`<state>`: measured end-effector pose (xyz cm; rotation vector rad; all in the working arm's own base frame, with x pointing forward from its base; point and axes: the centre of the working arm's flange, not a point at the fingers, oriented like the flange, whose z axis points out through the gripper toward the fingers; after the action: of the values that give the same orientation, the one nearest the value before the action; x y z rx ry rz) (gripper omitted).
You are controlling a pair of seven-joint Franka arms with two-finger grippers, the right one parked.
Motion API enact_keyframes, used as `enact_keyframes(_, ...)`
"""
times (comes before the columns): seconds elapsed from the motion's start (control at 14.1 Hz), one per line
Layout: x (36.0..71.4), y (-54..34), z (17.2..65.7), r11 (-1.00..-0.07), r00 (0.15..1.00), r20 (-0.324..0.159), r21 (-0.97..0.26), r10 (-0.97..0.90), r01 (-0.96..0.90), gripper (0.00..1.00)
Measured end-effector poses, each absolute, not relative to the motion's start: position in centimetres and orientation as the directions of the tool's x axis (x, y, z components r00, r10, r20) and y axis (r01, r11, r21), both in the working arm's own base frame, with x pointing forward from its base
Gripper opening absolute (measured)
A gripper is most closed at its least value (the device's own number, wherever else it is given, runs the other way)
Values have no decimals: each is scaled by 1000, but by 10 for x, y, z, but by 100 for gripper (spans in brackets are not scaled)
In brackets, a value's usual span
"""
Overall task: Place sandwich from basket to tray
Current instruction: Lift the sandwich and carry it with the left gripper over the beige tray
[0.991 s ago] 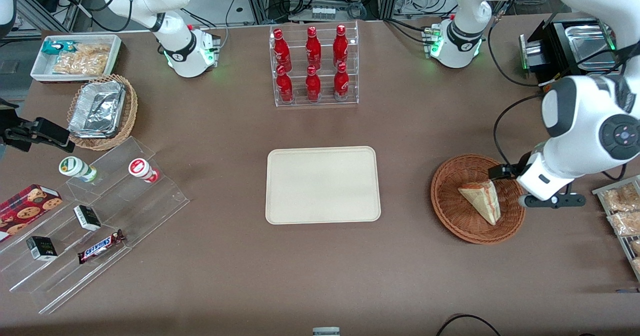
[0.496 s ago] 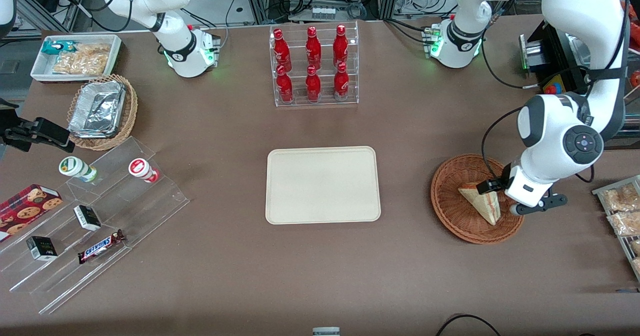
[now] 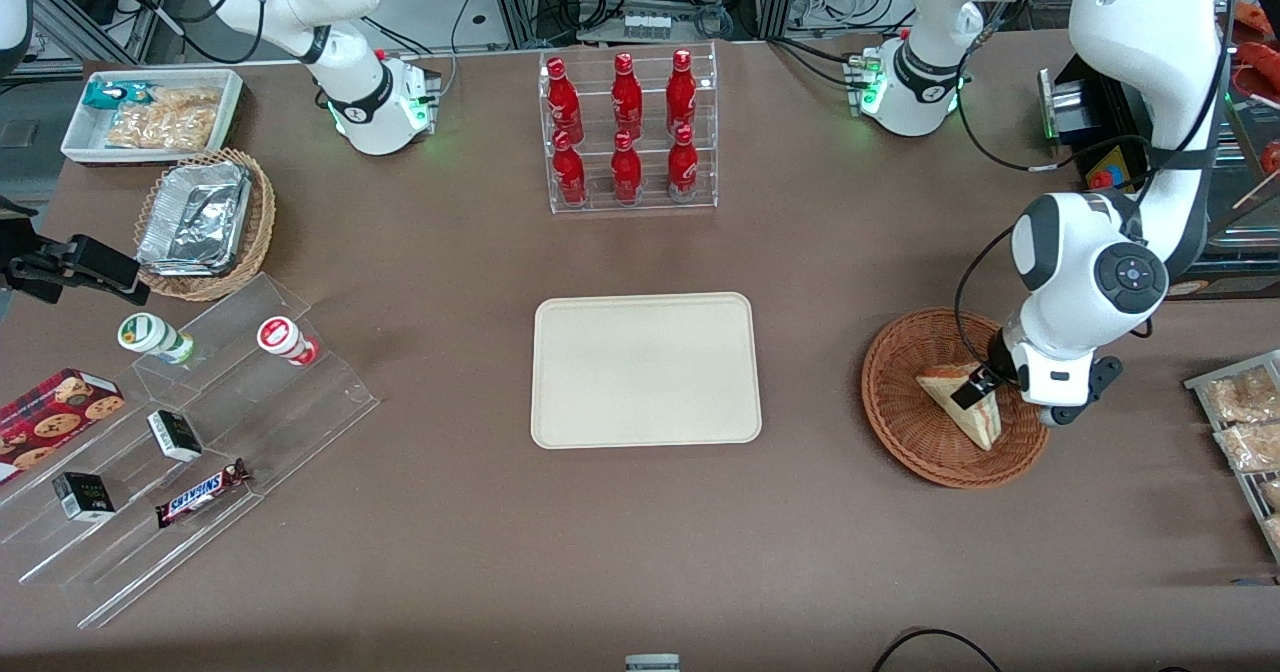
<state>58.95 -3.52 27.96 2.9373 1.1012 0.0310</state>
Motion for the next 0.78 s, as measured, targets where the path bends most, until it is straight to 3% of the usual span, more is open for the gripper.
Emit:
enact_keyframes(0.35, 586, -35, 251, -714, 714, -32, -6, 699, 700, 96)
enact_keyframes(0.78, 598, -36, 259, -706, 707, -16, 12, 707, 708, 37)
